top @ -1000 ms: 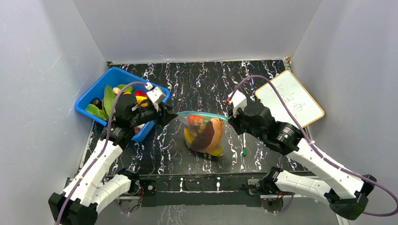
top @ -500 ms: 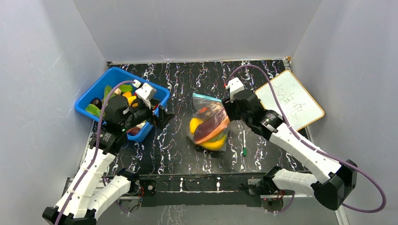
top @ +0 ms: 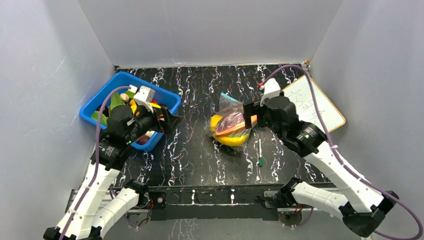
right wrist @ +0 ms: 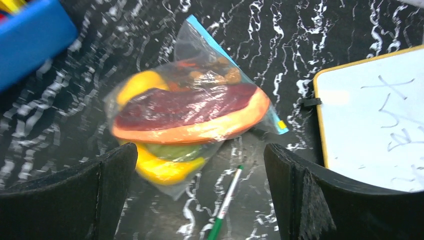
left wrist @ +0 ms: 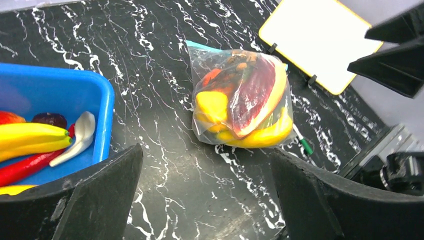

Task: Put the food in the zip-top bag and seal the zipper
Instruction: Reset both arms

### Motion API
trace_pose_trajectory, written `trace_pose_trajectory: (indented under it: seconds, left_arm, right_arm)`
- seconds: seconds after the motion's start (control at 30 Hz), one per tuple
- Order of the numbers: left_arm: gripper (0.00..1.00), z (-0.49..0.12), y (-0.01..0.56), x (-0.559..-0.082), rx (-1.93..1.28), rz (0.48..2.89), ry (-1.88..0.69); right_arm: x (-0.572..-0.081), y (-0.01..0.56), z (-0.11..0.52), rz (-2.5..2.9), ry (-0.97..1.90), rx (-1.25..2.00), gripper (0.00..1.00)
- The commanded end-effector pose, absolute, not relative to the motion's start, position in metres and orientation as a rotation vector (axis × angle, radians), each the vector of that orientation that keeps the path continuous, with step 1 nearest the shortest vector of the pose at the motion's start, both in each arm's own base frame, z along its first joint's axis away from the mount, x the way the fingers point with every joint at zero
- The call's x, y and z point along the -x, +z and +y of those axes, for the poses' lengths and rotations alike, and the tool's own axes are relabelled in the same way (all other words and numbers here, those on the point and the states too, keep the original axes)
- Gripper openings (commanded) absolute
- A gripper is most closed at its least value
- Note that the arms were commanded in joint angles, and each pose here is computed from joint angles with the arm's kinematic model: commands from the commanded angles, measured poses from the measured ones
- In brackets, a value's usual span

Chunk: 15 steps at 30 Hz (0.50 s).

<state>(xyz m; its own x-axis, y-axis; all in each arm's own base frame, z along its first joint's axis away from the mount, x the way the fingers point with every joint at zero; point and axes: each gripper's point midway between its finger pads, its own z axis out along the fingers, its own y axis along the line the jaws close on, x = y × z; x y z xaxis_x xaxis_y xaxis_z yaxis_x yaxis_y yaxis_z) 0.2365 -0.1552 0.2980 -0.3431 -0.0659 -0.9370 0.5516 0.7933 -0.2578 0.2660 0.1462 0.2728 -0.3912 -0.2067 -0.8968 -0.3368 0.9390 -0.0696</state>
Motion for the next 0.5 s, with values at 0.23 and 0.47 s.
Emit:
trace_pose_trajectory:
  seconds: [0.23,0.47]
  left_arm:
    - [0.98,-0.147,0.359,-0.215,-0.146,1.771,-0.791]
    - [0.98,-0.139,0.374,-0.203,-0.124,1.737,-0.788]
  right_arm:
    - [-0.218,0.363,0.154,1.863,0.634,0.025,0.98]
    - [-0.198,0.386,0.139,1.790,0.721,-0.072,0.98]
